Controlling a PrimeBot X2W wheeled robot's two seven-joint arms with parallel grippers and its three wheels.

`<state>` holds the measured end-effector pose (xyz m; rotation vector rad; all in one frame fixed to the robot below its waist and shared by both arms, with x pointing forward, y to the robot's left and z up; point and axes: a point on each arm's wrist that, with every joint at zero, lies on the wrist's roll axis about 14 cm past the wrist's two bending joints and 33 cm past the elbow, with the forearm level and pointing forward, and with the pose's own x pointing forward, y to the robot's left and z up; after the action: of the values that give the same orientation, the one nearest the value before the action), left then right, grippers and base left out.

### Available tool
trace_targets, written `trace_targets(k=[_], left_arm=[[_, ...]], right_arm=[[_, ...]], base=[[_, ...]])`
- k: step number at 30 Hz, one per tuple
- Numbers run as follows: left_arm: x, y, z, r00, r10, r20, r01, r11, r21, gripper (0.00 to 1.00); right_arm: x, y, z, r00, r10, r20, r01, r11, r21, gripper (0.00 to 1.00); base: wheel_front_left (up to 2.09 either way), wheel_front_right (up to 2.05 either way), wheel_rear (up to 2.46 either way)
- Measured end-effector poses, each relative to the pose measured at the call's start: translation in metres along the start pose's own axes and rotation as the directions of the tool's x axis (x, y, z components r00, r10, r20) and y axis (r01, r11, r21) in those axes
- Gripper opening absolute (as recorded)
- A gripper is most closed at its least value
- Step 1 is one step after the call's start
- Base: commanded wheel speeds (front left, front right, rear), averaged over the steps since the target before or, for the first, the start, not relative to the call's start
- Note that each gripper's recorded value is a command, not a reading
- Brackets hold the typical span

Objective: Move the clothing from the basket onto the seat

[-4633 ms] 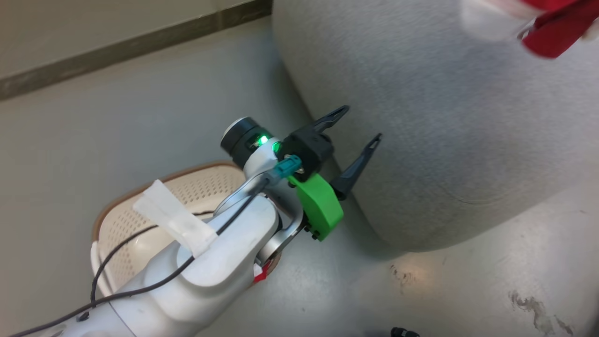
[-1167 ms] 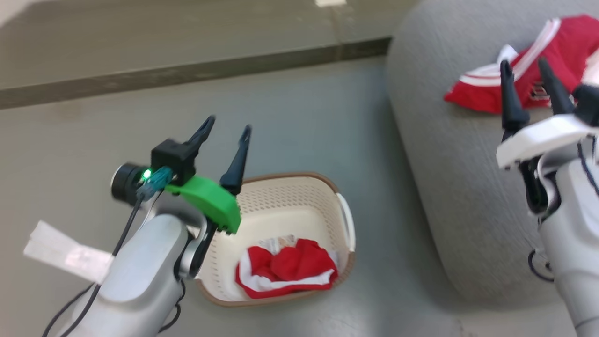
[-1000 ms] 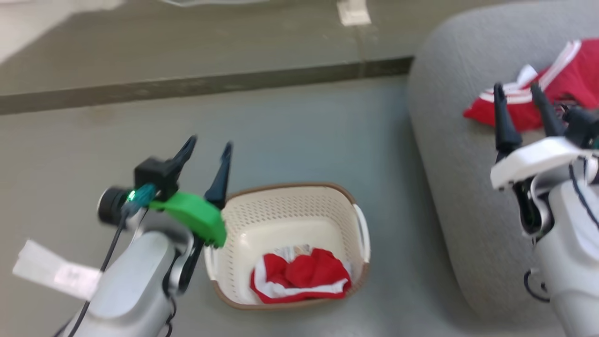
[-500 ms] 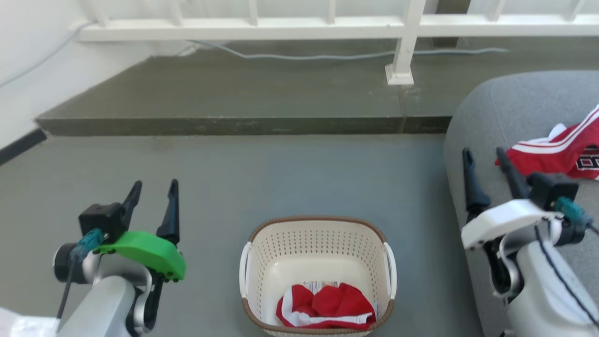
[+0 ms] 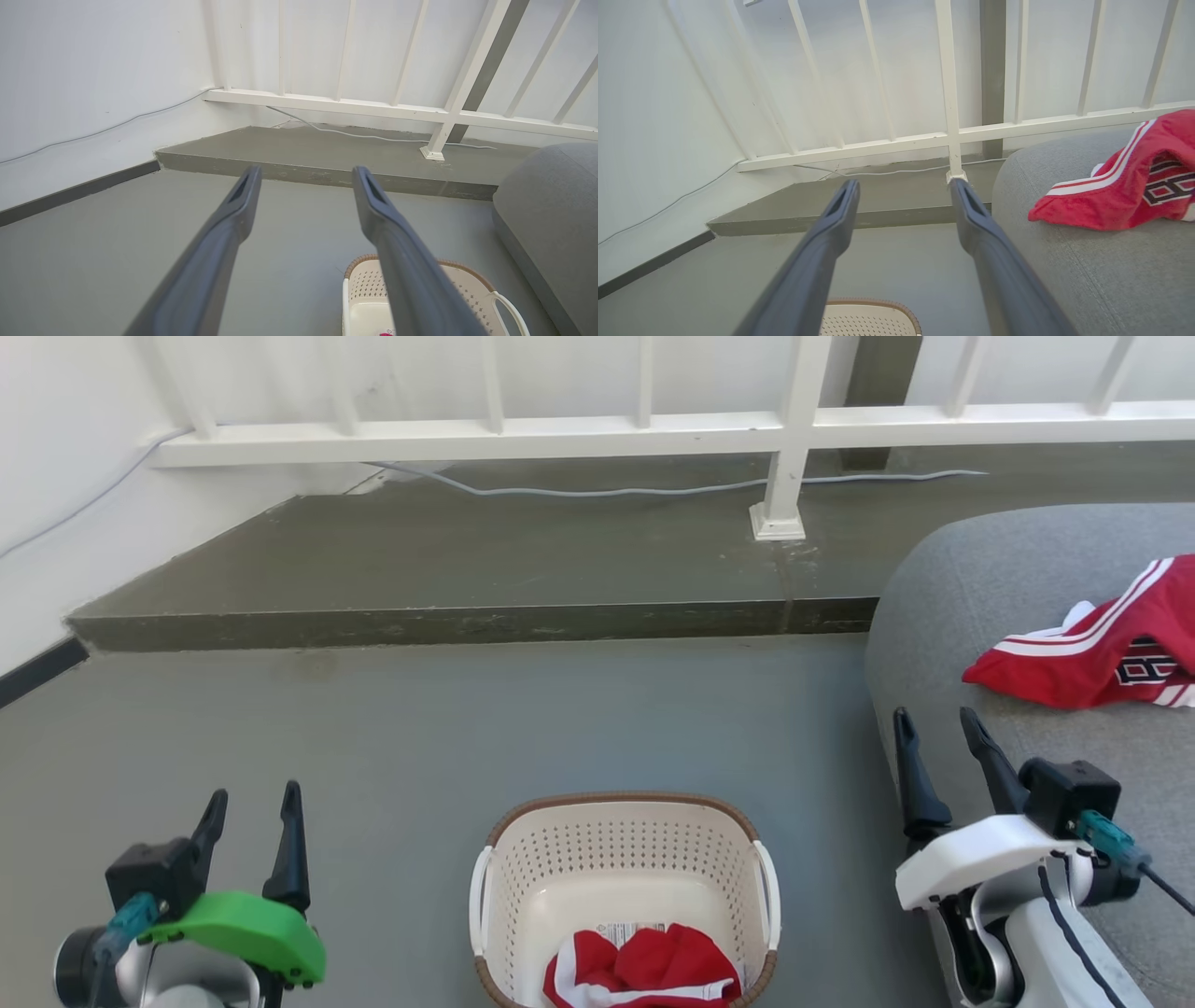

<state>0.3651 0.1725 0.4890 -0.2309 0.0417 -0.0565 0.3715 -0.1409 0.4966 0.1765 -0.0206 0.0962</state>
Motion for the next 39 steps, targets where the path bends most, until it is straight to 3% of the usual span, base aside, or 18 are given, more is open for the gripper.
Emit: trace_targets(k=[20, 39], left_arm=[[-0.013, -0.012, -0.007, 1.000, -0.014, -0.001, 0.014, 1.000, -0.008, 1.00], [-0.018, -0.019, -0.010, 1.000, -0.026, -0.003, 0.026, 0.999, -0.023, 1.00]], right_arm=[[-0.029, -0.016, -0.001, 0.996, -0.091, 0.005, 0.091, 0.996, 0.020, 1.00], [-0.034, -0.018, 0.004, 0.994, -0.107, 0.011, 0.106, 0.994, 0.027, 1.00]], base=[[0.00, 0.00, 0.00], [0.00, 0.00, 0.00]])
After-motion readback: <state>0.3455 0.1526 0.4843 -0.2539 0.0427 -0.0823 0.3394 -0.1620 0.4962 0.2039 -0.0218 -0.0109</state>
